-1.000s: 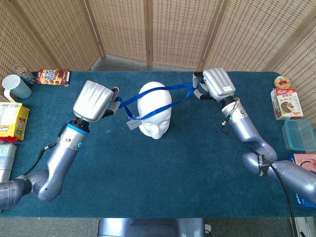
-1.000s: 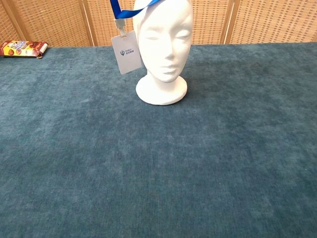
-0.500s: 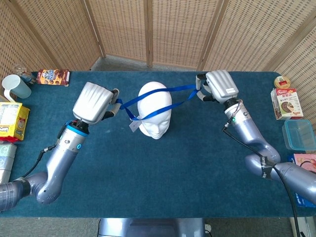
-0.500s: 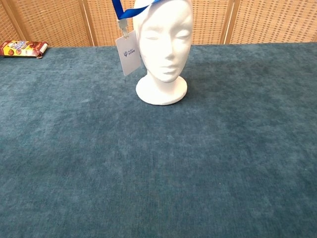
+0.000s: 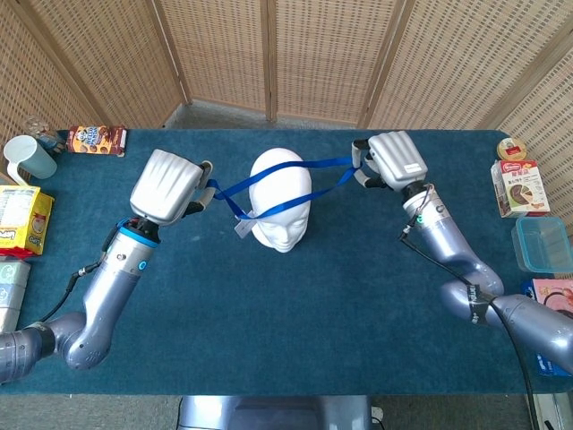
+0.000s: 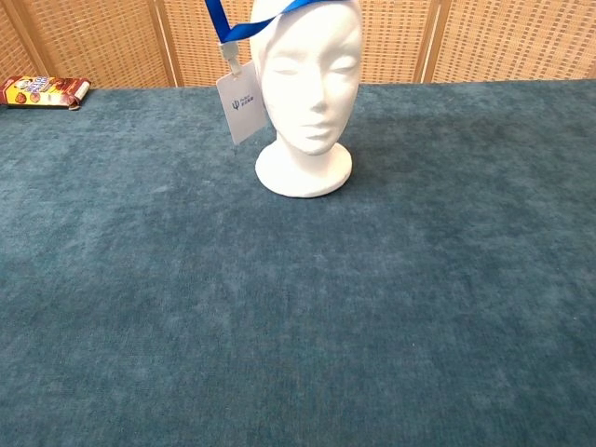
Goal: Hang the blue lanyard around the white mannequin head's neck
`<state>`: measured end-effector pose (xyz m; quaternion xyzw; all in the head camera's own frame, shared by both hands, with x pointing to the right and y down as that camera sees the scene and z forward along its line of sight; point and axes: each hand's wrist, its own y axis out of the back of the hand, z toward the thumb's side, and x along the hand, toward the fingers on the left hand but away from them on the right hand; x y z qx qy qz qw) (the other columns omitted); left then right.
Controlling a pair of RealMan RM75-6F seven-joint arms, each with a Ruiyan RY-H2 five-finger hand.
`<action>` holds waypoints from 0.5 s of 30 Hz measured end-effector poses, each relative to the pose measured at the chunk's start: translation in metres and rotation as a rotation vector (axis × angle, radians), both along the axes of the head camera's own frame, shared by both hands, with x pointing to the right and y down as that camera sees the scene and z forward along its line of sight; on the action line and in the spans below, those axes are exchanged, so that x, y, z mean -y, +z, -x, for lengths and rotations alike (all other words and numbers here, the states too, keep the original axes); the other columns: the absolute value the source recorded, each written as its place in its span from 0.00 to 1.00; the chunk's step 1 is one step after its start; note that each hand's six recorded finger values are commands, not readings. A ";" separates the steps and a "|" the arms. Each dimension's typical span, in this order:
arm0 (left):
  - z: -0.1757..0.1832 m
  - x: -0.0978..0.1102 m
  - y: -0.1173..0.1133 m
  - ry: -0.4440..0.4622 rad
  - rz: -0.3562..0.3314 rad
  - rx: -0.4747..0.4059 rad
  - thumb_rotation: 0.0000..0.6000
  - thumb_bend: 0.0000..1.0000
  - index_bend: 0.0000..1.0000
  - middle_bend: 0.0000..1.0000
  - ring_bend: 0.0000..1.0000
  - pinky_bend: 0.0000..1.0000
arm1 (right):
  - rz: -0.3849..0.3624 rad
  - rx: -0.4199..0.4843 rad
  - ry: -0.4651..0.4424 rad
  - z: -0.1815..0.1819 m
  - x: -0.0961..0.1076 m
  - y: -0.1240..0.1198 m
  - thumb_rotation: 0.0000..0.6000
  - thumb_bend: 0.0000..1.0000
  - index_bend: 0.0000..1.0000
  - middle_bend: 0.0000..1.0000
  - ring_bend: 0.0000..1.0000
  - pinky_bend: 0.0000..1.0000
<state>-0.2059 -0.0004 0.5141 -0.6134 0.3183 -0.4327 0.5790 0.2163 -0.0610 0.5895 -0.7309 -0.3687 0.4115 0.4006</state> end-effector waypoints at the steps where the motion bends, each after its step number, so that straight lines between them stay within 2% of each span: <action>1: 0.001 0.000 0.000 -0.001 0.000 0.002 0.77 0.44 0.67 1.00 1.00 1.00 | 0.000 0.002 -0.002 0.001 0.000 0.000 1.00 0.45 0.79 1.00 1.00 1.00; 15: 0.004 -0.001 0.007 -0.005 0.006 0.012 0.77 0.43 0.67 1.00 1.00 1.00 | 0.011 -0.003 -0.034 0.015 -0.004 0.006 1.00 0.45 0.79 1.00 1.00 1.00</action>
